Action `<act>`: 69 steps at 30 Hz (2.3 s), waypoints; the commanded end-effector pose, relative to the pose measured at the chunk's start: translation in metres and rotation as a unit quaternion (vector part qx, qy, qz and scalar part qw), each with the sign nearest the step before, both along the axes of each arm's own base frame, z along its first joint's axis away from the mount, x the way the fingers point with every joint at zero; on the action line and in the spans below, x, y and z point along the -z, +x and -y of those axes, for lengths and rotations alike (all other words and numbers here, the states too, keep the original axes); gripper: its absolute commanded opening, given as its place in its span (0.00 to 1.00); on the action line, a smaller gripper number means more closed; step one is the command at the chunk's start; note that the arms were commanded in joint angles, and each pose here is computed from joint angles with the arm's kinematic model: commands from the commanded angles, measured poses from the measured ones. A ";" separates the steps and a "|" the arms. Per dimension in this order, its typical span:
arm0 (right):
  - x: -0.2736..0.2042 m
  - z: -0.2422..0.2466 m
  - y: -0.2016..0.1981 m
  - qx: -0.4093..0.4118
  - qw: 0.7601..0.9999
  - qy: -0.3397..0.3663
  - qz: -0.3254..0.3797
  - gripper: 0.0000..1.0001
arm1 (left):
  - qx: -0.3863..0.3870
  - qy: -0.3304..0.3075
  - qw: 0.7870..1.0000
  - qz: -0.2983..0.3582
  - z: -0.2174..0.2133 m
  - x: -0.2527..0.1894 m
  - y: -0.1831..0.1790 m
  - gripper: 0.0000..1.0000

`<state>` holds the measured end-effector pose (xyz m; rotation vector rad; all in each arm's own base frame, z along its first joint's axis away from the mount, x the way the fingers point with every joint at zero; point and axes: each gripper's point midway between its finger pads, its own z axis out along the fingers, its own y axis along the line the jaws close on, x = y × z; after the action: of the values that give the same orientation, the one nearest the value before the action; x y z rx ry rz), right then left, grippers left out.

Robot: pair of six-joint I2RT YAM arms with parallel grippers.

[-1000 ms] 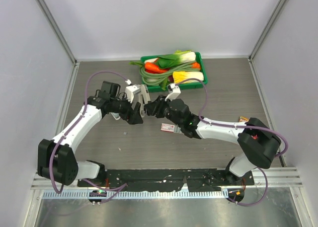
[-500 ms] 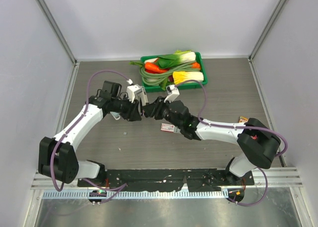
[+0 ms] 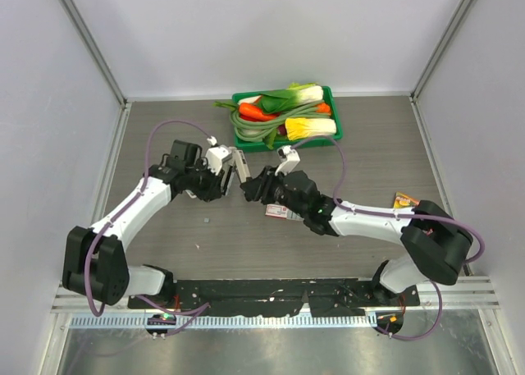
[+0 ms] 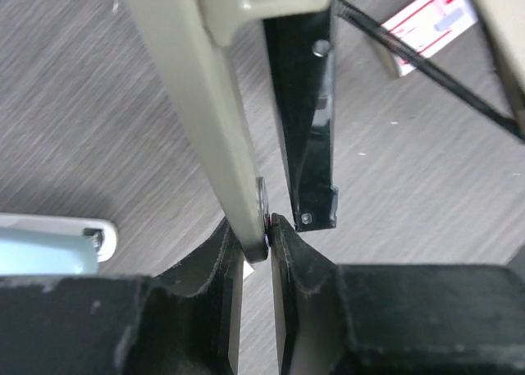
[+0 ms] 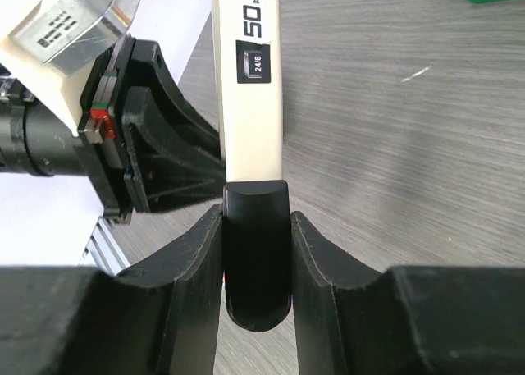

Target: Unload the staples from the stapler

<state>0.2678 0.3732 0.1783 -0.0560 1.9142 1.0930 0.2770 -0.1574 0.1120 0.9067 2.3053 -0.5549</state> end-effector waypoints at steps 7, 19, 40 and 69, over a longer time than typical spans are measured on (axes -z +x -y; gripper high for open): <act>-0.022 0.016 -0.031 -0.054 0.997 0.004 0.050 0.01 | 0.029 0.144 0.974 0.173 -0.021 0.003 0.031 0.18; -0.009 0.051 -0.059 -0.066 0.996 -0.021 0.055 0.01 | 0.054 0.255 0.932 0.253 -0.011 0.011 0.038 0.17; -0.003 0.067 -0.066 -0.052 0.996 0.009 0.069 0.01 | 0.042 0.298 0.906 0.296 -0.005 0.012 0.041 0.16; -0.013 -0.048 0.063 -0.048 0.963 -0.207 0.163 0.01 | -0.150 -0.049 0.983 0.098 -0.065 -0.105 0.041 0.71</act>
<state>0.3125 0.4049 0.1686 -0.4863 1.9123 0.7237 0.3329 -0.0865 0.1977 0.5683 2.1985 -0.3197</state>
